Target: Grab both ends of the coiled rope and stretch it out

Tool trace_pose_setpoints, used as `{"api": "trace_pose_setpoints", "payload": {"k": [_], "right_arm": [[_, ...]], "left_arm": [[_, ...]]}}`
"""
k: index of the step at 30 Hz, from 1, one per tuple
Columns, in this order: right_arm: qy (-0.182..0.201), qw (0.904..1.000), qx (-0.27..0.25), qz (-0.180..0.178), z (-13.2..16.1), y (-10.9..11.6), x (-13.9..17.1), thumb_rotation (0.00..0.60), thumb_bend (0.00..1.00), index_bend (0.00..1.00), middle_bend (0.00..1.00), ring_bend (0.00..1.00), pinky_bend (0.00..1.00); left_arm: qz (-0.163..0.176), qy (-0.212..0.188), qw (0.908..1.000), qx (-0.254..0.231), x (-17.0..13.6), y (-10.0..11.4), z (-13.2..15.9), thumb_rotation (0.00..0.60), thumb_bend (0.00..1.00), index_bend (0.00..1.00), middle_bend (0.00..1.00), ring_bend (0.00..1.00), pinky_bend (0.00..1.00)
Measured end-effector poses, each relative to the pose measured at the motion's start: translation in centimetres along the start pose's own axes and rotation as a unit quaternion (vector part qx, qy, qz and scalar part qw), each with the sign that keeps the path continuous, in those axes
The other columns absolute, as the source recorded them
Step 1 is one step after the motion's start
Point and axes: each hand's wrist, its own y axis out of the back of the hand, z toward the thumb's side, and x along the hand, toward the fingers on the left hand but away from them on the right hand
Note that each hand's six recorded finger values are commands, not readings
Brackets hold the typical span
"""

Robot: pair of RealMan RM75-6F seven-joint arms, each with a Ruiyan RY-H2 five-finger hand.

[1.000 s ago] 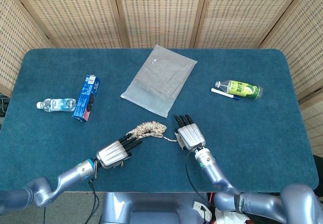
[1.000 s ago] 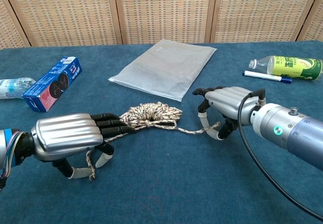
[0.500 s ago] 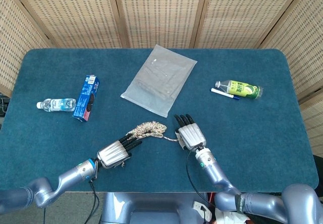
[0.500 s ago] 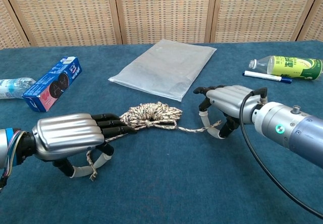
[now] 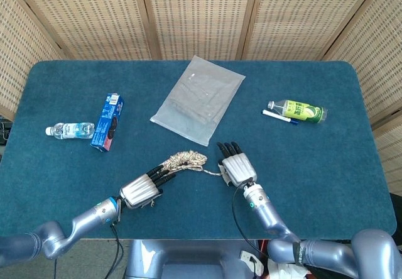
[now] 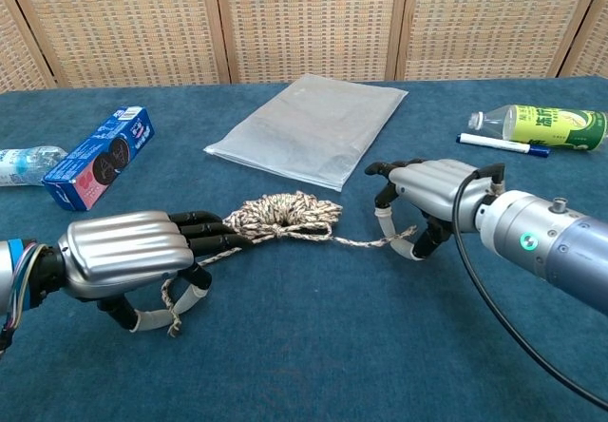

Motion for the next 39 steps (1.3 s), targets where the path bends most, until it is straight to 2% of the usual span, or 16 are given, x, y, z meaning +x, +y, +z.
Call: {"api": "trace_pose_setpoints", "payload": {"k": [10,17,29,33,39], "right_arm": [[0.001,0.9999,0.008,-0.009,-0.4,0.3,0.2,0.6,0.65,0.71,0.0,0.0,0.0],[-0.005,0.9992,0.027,-0.028,-2.1,1.2,0.9,0.6,0.65,0.71,0.0,0.0,0.0],[-0.049,0.9957,0.063,-0.047,-7.3,3.0,2.5,0.6,0.65,0.71,0.01,0.0,0.0],[-0.067,0.9937,0.074,-0.051,-9.4,3.7,3.2,0.6,0.65,0.71,0.01,0.0,0.0],[-0.085,0.9919,0.079,-0.052,-11.5,4.4,4.1,0.6,0.65,0.71,0.01,0.0,0.0]], "left_arm": [[0.007,0.027,0.9996,-0.008,-1.4,0.5,-2.2,0.6,0.54,0.81,0.0,0.0,0.0],[0.018,0.087,0.996,-0.008,-5.9,1.2,-7.1,0.6,0.54,0.81,0.0,0.0,0.0],[0.018,0.207,0.9782,-0.011,-12.9,0.4,-15.5,0.6,0.54,0.81,0.0,0.0,0.0],[0.023,0.231,0.9726,-0.02,-14.6,0.1,-17.2,0.6,0.54,0.81,0.0,0.0,0.0],[0.021,0.246,0.9686,-0.025,-15.9,-0.7,-18.1,0.6,0.54,0.81,0.0,0.0,0.0]]}}
